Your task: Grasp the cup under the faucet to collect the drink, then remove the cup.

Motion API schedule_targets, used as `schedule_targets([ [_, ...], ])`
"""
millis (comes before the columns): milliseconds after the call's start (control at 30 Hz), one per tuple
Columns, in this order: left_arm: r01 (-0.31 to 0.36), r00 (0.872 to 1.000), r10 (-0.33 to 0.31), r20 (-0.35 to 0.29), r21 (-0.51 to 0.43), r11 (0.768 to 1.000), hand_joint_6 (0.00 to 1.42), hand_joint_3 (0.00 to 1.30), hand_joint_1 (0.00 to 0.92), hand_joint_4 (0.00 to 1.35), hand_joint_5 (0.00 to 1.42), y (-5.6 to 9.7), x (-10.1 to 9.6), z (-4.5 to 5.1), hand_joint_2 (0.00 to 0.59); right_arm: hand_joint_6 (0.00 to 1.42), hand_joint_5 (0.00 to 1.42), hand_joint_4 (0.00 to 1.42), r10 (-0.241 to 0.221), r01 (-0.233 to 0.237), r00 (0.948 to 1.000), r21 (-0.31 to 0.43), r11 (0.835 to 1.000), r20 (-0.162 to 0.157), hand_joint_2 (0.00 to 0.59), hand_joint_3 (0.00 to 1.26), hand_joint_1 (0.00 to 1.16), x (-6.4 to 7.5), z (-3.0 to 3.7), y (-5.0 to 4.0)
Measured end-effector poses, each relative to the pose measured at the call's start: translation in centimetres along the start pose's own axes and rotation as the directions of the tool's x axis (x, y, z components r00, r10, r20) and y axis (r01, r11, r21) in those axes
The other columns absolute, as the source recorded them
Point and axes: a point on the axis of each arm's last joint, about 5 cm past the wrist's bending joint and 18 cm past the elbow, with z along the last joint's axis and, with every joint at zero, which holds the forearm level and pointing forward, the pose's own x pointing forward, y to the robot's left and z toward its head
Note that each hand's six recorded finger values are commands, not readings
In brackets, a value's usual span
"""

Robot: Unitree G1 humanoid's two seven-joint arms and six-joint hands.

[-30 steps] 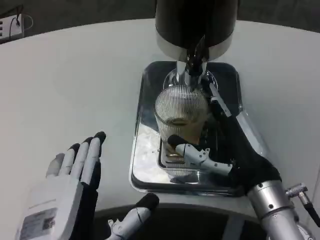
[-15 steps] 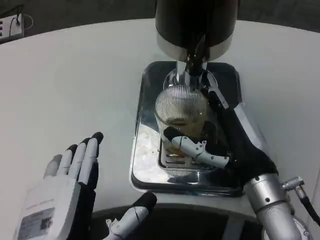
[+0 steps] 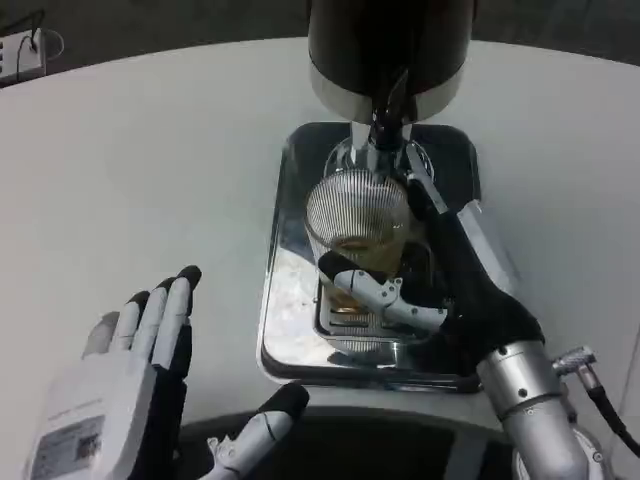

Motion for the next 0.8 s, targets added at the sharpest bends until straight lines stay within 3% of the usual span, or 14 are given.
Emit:
schedule_targets([
  [433,-0.006,1.000,0.006,-0.017,-0.003,1.000,0.00,0.00,0.000,0.00,0.00,0.2,0.1,-0.10,0.160,0.20,0.09,0.03,0.008,-0.008,1.0000,-0.003,1.000,0.003,0.201,0.00,0.66,0.7,-0.11,0.48],
  [800,-0.003,0.999,0.002,-0.040,-0.010,1.000,0.00,0.00,0.000,0.00,0.00,0.5,0.1,-0.37,0.160,0.35,0.21,0.16,0.012,-0.012,0.9999,0.008,1.000,0.005,0.183,0.06,0.75,1.0,-0.23,1.03],
])
